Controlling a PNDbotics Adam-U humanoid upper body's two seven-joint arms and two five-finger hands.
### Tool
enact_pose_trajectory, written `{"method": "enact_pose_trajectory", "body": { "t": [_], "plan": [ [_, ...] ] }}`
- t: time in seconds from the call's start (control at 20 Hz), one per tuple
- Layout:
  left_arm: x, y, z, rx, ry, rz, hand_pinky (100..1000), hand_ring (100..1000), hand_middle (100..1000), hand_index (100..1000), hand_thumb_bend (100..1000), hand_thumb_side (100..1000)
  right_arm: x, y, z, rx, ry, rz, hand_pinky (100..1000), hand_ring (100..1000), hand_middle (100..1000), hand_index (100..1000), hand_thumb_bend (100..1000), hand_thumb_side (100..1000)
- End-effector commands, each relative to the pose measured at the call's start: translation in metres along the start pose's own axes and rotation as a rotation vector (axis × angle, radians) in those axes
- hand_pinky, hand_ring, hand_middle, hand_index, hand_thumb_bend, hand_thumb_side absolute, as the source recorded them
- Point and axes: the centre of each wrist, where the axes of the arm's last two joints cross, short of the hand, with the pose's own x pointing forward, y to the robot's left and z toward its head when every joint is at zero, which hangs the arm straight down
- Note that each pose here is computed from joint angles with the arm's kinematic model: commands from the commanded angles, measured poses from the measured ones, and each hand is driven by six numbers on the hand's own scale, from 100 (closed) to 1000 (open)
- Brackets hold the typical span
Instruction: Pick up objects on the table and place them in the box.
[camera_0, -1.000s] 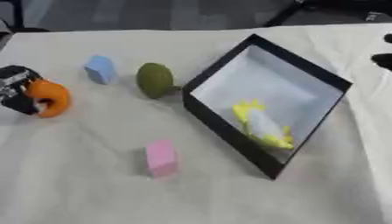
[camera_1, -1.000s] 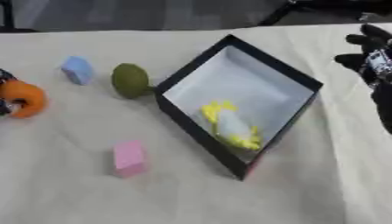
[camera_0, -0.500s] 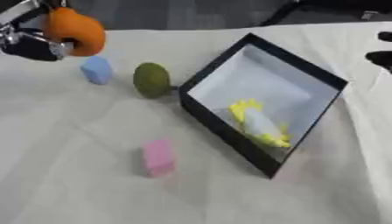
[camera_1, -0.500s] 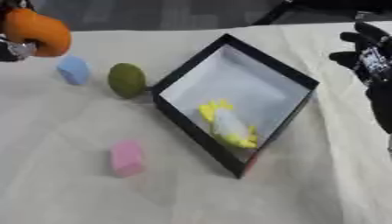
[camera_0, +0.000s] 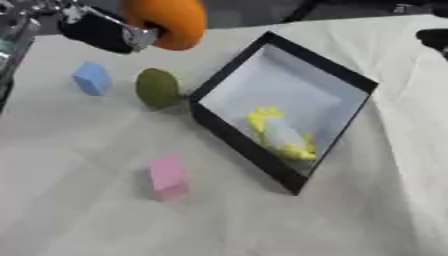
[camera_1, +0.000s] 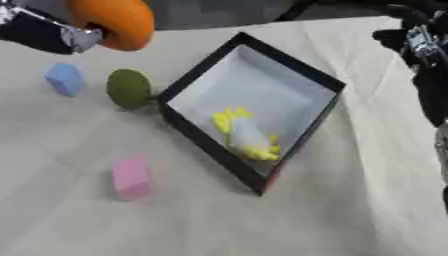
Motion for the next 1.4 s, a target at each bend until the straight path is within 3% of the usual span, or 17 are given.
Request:
{"method": "enact_pose_trajectory", "body": {
  "t": [0.05,0.55,0.95,1.4],
  "plan": [
    [0.007,-0.006,-0.022,-0.003,-0.016,-0.012,695,658,569,568,100,100,0.018,-0.009,-0.008,0.003,-0.050,0.049,897,749,835,914,100,526],
    [0.006,-0.041,-0.062,-0.035,0.005,-0.005,691,651,566,571,100,100,0.025,-0.010,-0.013,-0.024,-0.078,0.061,897,747,832,913,100,526],
    [-0.008,-0.062,-0.083,-0.074,0.069,0.043,690,642,554,568,100,100,0.029,-0.005,-0.019,-0.010,-0.102,0.047,898,746,832,913,100,525],
    [-0.019,-0.083,-0.089,-0.220,0.071,0.020,761,722,643,639,100,100,0.029,-0.004,-0.019,-0.010,-0.100,0.037,898,745,832,914,100,527]
  ]
}}
